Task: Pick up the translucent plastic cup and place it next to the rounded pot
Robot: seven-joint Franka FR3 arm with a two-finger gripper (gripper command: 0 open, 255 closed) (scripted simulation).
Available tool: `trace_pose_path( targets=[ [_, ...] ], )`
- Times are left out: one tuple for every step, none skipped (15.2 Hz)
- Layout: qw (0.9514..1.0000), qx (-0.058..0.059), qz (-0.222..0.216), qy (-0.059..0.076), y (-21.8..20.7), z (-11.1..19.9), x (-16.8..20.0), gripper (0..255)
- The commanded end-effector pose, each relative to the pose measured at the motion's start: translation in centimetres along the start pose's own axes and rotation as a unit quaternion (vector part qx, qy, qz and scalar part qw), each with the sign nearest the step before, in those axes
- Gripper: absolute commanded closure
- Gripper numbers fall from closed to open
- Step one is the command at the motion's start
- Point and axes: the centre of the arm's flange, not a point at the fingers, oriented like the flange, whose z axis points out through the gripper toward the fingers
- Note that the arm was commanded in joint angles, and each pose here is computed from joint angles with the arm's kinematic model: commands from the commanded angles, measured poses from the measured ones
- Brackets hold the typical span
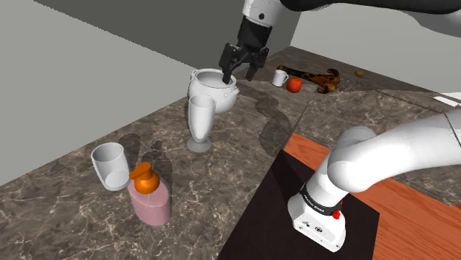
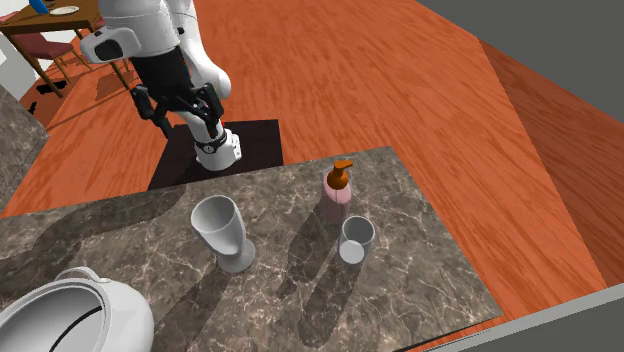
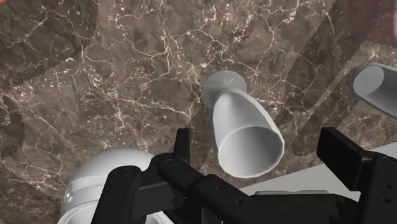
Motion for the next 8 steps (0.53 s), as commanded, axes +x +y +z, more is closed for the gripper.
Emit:
trace_pose_path(
  targets=[
    [1.0000,-0.004,0.006,-0.002,-2.7,1.4,0.5,0],
    [0.9999,-0.006,0.008,-0.003,-3.9,2.1,0.6,0],
    [0.9999,-0.008,0.011,-0.004,-5.1,2.8,0.8,0],
    [0.9999,-0.010,0.013,-0.005,-6.3,3.5,1.0,0],
    [0.9998,-0.012,0.015,-0.006,-7.5,4.1,1.1,0],
    [0.9997,-0.014,0.018,-0.007,-8.6,4.8,1.3,0],
    [0.9996,-0.016,0.020,-0.008,-9.8,5.6,1.5,0],
    [0.9995,-0.018,0.023,-0.010,-11.0,6.3,1.7,0]
  ],
)
